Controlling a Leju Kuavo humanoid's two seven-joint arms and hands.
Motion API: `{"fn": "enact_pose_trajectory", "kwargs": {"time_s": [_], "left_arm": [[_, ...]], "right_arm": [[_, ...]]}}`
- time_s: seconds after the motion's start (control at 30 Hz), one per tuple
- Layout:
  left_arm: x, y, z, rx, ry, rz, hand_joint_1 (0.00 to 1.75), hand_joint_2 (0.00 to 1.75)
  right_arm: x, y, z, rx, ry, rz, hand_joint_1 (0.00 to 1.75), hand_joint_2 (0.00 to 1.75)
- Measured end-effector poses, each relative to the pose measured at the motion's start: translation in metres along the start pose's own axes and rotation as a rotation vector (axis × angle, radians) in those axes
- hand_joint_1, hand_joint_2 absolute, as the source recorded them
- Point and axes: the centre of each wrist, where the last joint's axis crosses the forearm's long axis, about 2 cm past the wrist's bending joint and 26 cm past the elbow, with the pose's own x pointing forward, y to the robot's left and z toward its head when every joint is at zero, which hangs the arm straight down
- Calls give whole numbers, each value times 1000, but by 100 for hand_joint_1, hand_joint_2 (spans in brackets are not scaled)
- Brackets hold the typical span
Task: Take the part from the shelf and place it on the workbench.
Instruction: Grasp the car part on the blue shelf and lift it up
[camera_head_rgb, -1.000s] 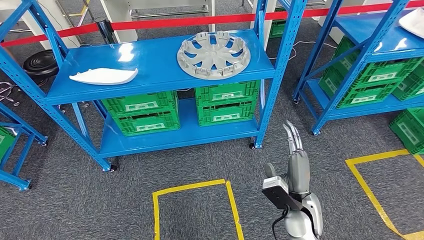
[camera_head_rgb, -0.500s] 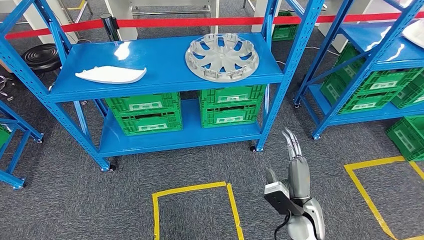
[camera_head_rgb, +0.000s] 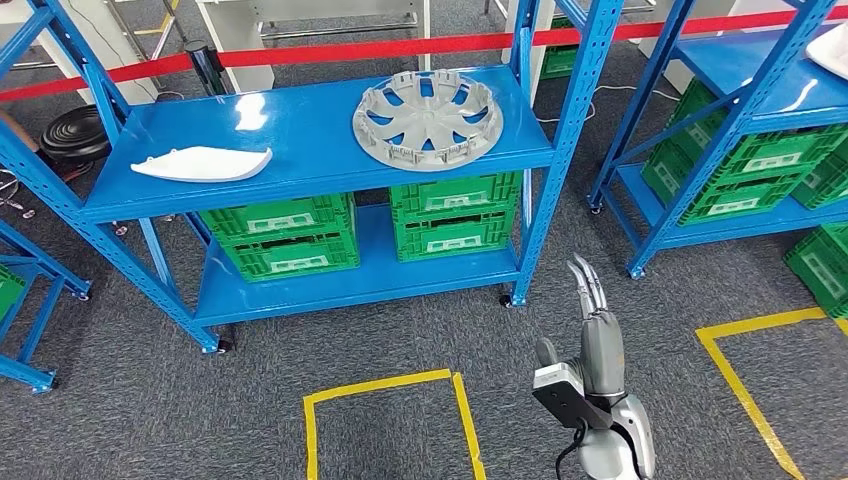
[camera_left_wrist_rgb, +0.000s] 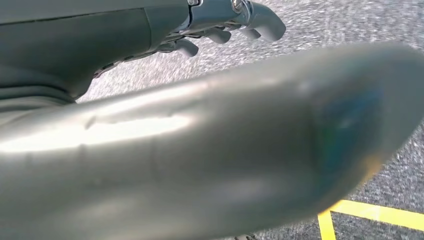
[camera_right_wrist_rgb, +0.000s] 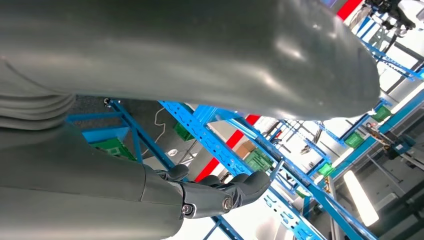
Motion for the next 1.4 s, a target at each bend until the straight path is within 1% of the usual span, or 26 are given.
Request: {"fn": "enact_pose_trajectory", "kwargs": {"time_s": [0.37, 0.57, 0.93, 1.13, 1.4], "left_arm": [[1, 0, 0, -1, 2, 1, 0, 0], [-1, 1, 0, -14, -3, -8, 0, 0], [1, 0, 0, -22, -12, 8, 0, 0], [-2, 0, 0, -17, -10, 13, 0, 0], [-2, -7, 4, -36, -4, -1, 0, 0]], "right_arm": [[0, 0, -2, -5, 1, -24, 0, 0], [-1, -1, 7, 13, 12, -27, 0, 0], [1, -5, 8, 13, 11, -24, 0, 0], [0, -6, 9, 15, -1, -31, 0, 0], [-1, -13, 10, 12, 3, -24, 0, 0]]}}
